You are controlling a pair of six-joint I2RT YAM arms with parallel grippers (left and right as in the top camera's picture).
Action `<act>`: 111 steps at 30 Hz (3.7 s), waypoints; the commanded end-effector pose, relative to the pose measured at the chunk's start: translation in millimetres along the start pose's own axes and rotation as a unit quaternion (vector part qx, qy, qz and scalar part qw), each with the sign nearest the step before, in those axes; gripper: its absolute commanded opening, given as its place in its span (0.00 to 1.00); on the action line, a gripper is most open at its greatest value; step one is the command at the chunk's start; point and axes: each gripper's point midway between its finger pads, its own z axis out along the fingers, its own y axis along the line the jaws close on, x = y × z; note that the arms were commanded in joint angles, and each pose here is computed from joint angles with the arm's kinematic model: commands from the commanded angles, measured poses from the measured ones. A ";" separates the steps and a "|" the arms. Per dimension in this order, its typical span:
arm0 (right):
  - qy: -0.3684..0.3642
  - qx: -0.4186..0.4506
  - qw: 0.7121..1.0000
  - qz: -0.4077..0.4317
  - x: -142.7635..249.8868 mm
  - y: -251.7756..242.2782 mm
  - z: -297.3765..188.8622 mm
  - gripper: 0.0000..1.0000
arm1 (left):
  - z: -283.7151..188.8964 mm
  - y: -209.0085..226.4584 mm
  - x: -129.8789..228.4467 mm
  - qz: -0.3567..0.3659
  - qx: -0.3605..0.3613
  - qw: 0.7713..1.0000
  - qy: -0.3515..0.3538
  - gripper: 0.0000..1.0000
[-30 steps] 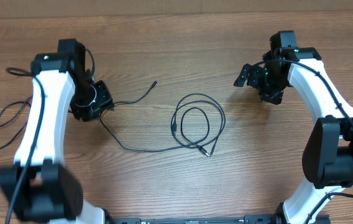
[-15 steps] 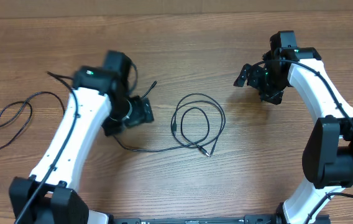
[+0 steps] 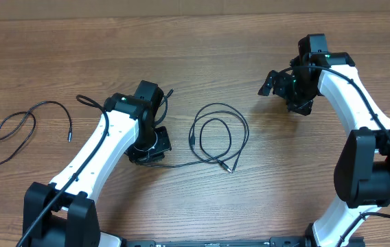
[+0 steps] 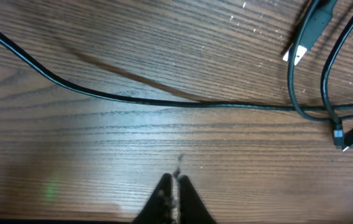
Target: Untangle cables
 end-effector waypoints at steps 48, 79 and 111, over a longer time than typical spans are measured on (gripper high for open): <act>-0.003 -0.001 1.000 -0.002 -0.3 -0.5 -1.7 1.00 | 64.5 39.8 -10.3 -0.368 -0.047 0.925 -0.078 0.26; -0.003 -0.001 1.000 -0.002 -0.3 -0.5 -1.7 1.00 | 47.7 42.0 -42.3 -0.219 -0.034 0.972 -0.079 0.04; -0.003 -0.001 1.000 -0.002 -0.3 -0.5 -1.7 1.00 | -317.6 19.7 -132.9 0.005 -0.005 0.894 -0.448 0.04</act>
